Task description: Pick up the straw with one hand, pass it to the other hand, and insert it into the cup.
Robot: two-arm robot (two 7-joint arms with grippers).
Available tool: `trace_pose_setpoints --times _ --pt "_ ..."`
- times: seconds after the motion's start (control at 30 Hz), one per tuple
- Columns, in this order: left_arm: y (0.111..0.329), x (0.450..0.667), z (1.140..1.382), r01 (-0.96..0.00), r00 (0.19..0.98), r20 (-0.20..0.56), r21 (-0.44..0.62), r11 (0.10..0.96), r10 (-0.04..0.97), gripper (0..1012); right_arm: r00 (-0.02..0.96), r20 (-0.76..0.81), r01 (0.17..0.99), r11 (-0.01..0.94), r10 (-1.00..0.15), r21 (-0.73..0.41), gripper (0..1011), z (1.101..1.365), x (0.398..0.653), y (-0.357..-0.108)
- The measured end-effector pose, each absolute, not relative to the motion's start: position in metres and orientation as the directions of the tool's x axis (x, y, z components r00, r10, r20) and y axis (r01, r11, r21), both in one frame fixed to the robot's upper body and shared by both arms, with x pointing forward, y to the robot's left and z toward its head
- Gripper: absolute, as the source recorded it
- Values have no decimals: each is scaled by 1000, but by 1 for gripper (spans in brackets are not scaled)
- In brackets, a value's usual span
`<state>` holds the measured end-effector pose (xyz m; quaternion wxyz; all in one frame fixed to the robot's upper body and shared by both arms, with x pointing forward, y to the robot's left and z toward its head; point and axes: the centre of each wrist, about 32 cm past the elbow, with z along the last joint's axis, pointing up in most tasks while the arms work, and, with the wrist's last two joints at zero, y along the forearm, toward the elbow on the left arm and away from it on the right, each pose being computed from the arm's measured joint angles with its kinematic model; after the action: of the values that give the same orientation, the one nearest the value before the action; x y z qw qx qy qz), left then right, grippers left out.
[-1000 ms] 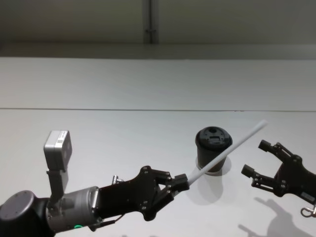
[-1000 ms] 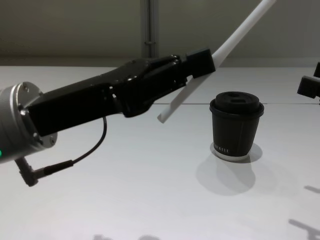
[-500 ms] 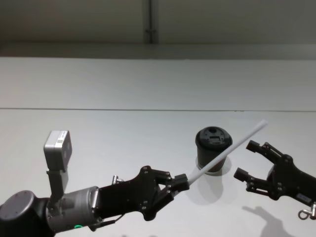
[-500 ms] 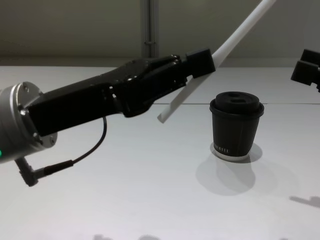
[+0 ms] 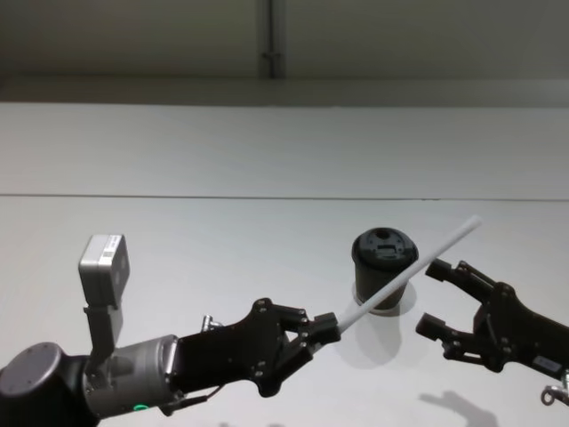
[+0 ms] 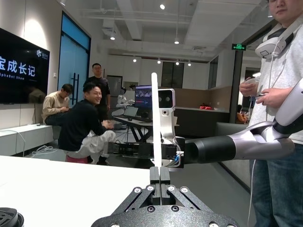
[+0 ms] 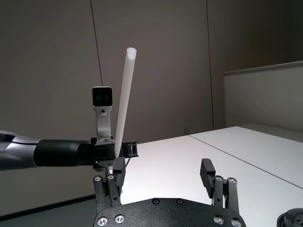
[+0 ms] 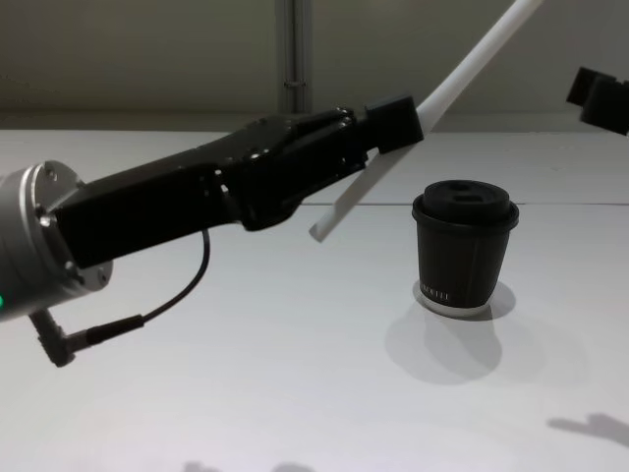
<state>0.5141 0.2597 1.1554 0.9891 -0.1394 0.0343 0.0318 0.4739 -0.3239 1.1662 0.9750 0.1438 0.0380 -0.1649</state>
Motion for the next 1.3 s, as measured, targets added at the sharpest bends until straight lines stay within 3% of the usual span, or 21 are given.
trace_pose_setpoints --times 0.8,1.3 --pt "260 514 1155 -72 996 -77 -274 959 53 0 970 -168 231 895 -178 383 1001 1167 478 -309" --pt "260 514 1155 -72 996 -77 -274 959 53 0 967 -175 242 879 -184 410 1001 1170 481 -291"
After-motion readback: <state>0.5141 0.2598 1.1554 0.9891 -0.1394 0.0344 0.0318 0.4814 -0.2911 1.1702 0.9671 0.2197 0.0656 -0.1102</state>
